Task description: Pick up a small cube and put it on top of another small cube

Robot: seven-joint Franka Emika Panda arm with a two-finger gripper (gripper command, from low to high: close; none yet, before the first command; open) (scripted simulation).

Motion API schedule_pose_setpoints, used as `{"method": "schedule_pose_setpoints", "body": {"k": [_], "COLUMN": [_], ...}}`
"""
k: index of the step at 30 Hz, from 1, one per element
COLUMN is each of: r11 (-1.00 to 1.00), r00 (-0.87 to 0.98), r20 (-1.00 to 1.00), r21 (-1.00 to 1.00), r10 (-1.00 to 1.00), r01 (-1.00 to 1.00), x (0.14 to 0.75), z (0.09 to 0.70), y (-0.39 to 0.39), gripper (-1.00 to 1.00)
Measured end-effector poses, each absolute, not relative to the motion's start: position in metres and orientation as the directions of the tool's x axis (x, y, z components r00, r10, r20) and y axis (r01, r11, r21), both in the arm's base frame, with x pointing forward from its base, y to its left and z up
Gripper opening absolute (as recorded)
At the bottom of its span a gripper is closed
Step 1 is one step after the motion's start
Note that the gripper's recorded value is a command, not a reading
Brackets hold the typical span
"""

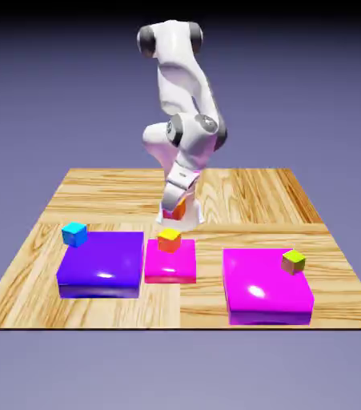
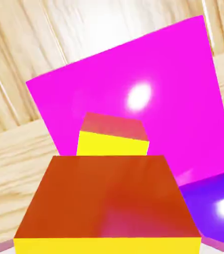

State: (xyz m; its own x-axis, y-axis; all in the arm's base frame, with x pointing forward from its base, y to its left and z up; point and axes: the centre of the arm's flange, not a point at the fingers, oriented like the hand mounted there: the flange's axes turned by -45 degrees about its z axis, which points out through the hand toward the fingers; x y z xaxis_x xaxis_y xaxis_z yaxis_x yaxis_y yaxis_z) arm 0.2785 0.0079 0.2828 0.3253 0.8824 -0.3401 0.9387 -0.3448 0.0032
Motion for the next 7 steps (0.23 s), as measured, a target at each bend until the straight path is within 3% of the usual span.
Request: {"method": "schedule_pose_setpoints", "body": {"k": [4,5,7], "r11": [-0.343,-0.343,-0.342], "r00": [0.323,0.323,0.323], "r20": [-0.336,-0.334,-0.335], "r21": [0.0,-0.001,0.0], "r10": [0.885,0.886,0.885], "r01": [0.939,0.939,0.94], "x": [0.273,0.272,0.272], "z": [0.242,0.237,0.237], "y": [-0.001,-0.002,-0.002], "gripper": [-1.0,1.0,1.0]}}
